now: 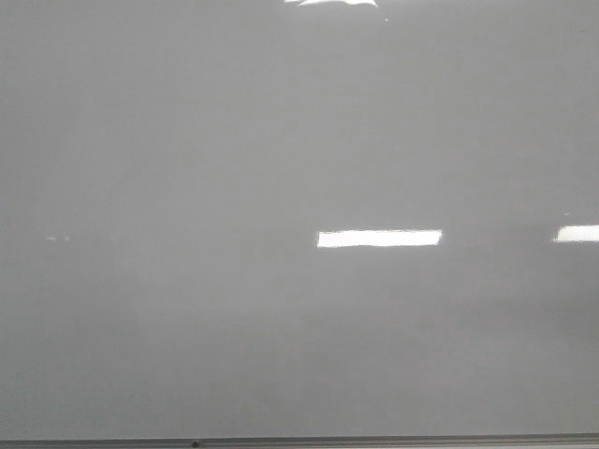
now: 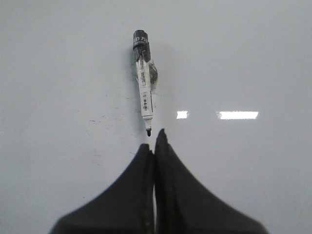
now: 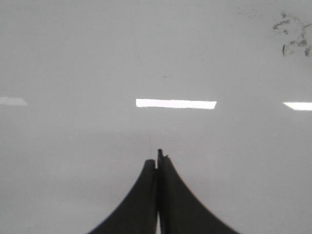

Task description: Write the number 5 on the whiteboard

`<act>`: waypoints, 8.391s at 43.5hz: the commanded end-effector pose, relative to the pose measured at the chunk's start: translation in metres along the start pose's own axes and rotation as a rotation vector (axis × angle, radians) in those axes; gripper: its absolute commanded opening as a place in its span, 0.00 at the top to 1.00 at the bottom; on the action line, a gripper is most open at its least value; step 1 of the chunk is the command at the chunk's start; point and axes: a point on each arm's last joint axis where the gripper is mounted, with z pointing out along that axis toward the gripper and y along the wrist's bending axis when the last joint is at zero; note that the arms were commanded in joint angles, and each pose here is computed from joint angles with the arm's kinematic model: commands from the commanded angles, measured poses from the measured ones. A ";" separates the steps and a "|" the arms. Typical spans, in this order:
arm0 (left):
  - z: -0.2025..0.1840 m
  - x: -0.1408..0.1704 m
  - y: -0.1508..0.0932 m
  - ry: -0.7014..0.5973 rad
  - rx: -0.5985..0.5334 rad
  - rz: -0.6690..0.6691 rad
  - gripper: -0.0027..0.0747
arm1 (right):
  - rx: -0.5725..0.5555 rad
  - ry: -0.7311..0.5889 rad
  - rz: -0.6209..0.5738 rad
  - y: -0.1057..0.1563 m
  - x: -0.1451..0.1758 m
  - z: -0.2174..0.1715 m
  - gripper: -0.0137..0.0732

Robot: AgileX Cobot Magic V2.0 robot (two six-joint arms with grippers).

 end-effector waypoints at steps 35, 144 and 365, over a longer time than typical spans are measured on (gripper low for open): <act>-0.001 -0.006 0.000 -0.085 0.005 -0.016 0.99 | 0.009 -0.117 -0.009 0.000 -0.013 -0.003 0.92; 0.188 -0.075 0.002 0.399 -0.038 -0.067 0.17 | -0.016 -0.008 0.024 0.004 -0.131 0.003 0.14; 0.111 -0.099 -0.214 0.623 1.109 0.997 0.12 | -0.820 0.697 -0.449 0.107 -0.137 0.109 0.92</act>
